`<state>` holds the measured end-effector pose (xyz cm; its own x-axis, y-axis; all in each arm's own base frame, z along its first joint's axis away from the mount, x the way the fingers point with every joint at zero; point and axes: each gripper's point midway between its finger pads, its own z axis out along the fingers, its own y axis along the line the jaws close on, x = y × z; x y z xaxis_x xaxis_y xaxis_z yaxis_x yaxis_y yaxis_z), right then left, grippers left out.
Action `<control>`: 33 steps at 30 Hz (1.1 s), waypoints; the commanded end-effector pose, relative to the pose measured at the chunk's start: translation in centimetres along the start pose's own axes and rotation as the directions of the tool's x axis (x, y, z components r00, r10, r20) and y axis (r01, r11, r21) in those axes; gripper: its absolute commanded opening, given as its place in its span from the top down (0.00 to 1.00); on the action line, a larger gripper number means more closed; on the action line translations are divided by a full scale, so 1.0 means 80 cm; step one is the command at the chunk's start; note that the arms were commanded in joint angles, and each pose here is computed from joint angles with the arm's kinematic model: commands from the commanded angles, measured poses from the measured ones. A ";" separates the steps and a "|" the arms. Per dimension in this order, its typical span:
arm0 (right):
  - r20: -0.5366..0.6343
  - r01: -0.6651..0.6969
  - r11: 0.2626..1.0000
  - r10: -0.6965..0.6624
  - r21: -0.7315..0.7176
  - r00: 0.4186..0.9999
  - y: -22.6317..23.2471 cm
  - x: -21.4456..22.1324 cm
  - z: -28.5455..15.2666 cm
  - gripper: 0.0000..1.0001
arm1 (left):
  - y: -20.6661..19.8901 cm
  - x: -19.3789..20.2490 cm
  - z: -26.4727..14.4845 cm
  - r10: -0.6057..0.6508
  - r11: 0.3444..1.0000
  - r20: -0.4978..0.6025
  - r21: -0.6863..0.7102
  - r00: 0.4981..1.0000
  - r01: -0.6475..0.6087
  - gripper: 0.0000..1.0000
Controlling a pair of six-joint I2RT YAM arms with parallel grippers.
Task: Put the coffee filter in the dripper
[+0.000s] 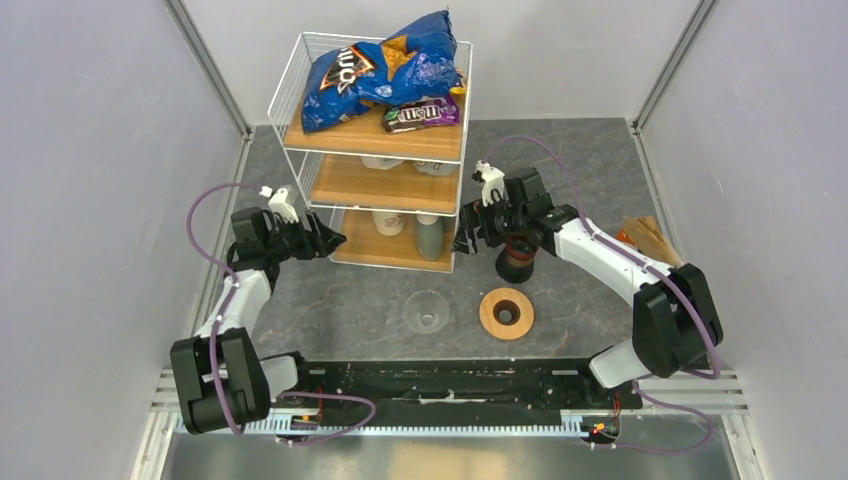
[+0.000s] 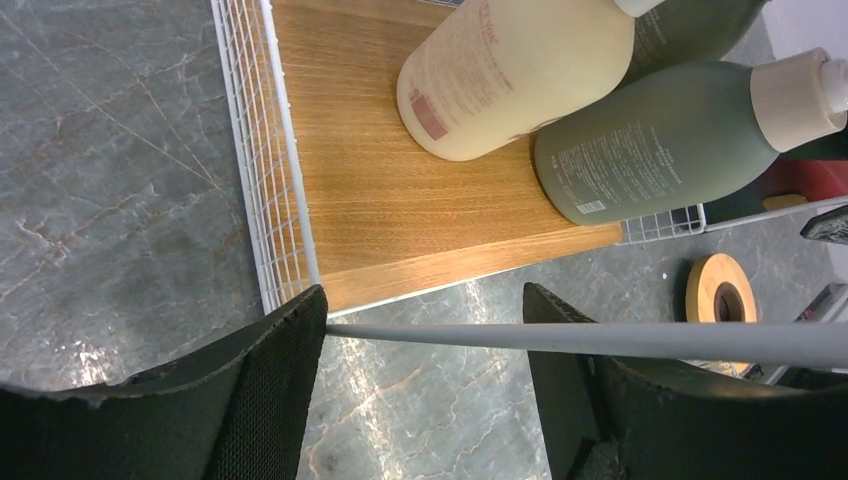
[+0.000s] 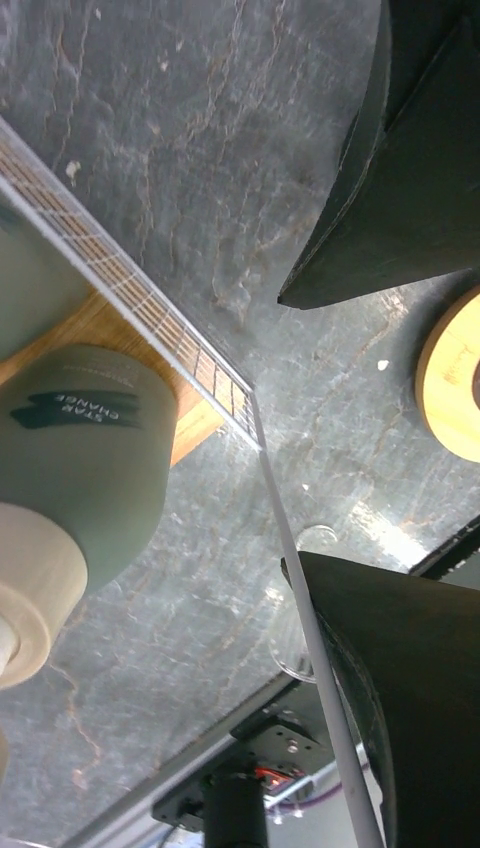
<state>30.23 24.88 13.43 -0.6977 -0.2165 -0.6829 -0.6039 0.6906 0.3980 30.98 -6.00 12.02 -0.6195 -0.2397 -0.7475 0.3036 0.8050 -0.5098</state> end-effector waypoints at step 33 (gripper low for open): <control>0.378 -0.084 0.923 -0.069 0.375 0.923 -0.213 -0.222 0.081 0.01 | 0.132 -0.159 0.162 0.035 0.991 0.116 -0.134 0.993 -0.019 0.24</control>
<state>50.72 25.48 13.60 -0.5410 -0.0196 -0.8408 -0.4541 0.8483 0.2724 48.92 -4.05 11.81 -0.5385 -0.2514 -0.8042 0.3230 0.8200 -0.4726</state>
